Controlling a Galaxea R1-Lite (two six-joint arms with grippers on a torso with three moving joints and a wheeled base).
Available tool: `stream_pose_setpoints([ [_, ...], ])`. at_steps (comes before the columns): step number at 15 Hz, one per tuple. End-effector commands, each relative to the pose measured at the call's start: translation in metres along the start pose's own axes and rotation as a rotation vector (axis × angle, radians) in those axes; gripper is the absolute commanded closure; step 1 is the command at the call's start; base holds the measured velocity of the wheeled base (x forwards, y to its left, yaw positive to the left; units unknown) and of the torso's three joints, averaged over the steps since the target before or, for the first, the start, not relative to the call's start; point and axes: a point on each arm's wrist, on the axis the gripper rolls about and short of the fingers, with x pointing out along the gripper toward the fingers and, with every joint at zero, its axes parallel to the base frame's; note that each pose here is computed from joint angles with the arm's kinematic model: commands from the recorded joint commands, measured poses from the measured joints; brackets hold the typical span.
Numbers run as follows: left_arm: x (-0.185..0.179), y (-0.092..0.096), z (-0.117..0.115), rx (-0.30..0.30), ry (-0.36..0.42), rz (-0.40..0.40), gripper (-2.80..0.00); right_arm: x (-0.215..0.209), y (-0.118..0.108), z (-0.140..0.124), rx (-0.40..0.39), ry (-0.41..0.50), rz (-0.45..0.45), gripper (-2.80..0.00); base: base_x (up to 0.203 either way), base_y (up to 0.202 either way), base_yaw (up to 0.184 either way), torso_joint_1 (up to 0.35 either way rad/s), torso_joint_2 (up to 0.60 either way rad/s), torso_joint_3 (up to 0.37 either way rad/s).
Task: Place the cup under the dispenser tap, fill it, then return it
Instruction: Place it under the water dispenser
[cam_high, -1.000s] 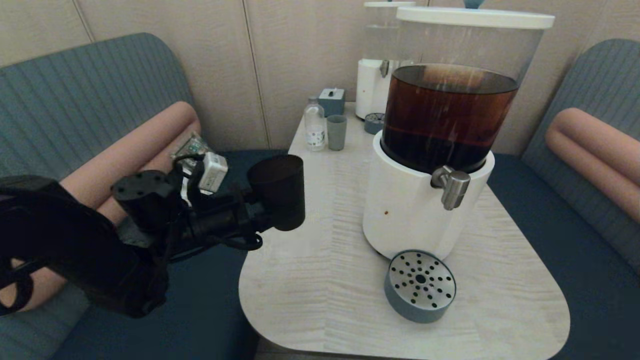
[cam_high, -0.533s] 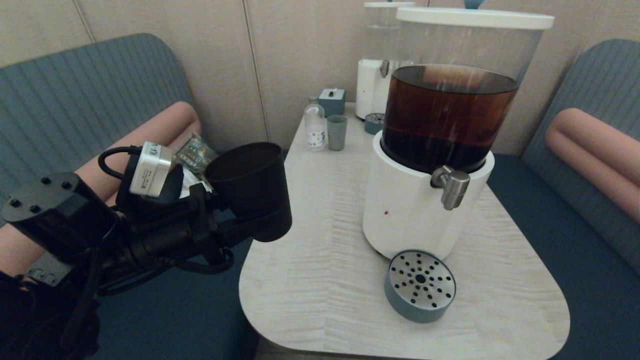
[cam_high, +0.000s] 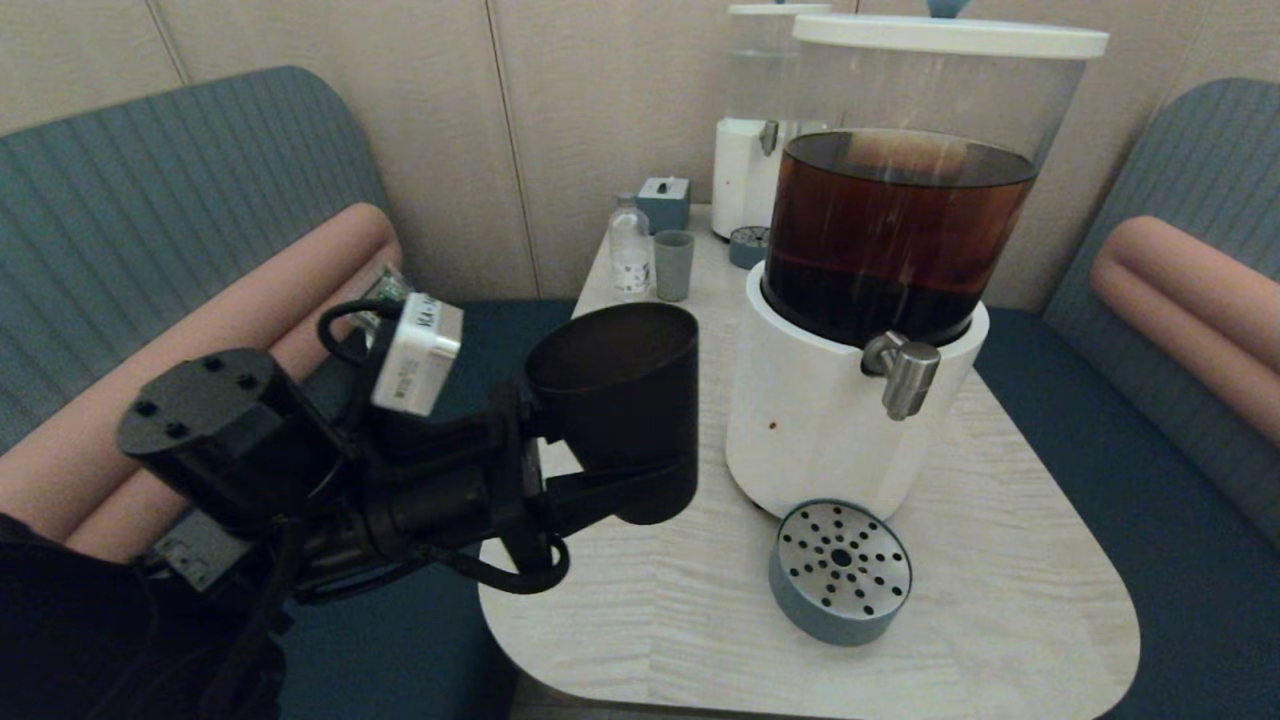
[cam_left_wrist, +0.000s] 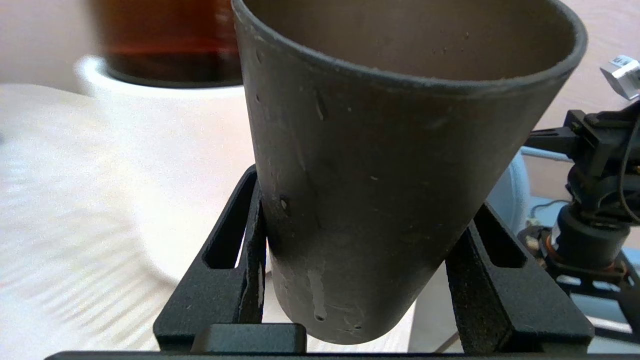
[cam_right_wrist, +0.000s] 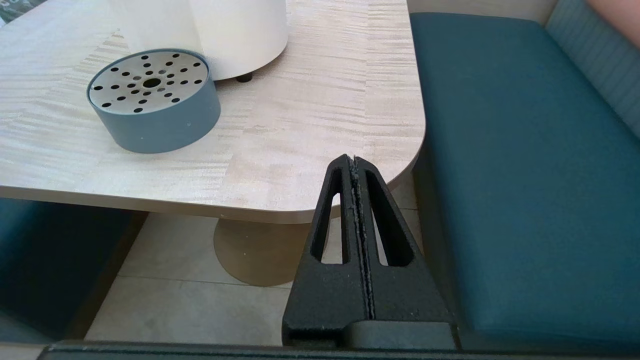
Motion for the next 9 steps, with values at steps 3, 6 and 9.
stream_pose_setpoints([
  [3,0.035,0.004,-0.032,-0.050,0.031,-0.047,0.00,0.000,0.000,0.000,0.000,0.000,0.000,0.00,0.000,0.000,0.000,0.000,0.00,0.000],
  [6,0.044,0.003,-0.038,-0.058,0.032,-0.055,0.00,0.000,0.000,0.000,0.000,0.000,0.000,0.00,0.000,0.000,0.000,0.000,0.00,0.000],
  [9,0.048,-0.004,-0.040,-0.084,0.041,-0.078,0.00,0.000,0.000,0.000,0.000,0.001,0.001,0.00,0.000,0.000,0.000,0.000,0.00,0.000],
])
